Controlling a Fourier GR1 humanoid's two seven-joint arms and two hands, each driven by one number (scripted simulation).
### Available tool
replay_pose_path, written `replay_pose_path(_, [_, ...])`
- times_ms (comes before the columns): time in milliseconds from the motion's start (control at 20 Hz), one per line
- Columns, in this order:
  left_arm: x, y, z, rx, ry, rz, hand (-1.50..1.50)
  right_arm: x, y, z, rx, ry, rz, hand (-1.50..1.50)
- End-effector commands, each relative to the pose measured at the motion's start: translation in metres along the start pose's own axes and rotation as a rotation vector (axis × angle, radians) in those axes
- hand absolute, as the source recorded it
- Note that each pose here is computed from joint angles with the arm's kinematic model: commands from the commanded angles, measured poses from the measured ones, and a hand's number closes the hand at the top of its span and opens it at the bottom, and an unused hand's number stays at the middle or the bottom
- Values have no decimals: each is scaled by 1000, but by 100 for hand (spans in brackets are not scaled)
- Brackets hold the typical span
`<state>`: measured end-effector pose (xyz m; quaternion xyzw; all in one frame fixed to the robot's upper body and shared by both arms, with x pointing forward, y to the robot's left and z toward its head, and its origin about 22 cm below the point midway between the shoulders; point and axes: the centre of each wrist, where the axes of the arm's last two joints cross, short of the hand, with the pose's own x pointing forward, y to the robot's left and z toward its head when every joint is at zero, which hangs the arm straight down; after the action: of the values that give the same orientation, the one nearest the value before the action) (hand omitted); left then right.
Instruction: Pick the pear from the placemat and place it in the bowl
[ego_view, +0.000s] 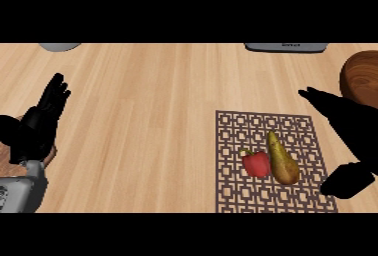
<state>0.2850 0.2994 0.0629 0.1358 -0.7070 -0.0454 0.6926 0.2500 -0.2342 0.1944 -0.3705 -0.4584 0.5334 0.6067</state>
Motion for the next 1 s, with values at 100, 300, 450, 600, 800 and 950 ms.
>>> replay_pose_path(100, [-11,16,-4,16,9,6,0,14,8,-32,218,40,96,-150])
replay_pose_path(300, [-4,8,4,15,17,6,0,38,39,-46,276,93,121,-150])
replay_pose_path(450, [7,2,11,31,-2,3,0,18,51,-49,293,91,166,-150])
replay_pose_path(600, [0,9,4,37,7,3,0,22,46,-51,218,70,211,-150])
replay_pose_path(800, [-8,25,-14,34,23,25,0,22,51,-61,106,41,250,-150])
replay_pose_path(950, [-14,26,9,38,24,-2,0,19,68,-48,110,56,239,-150])
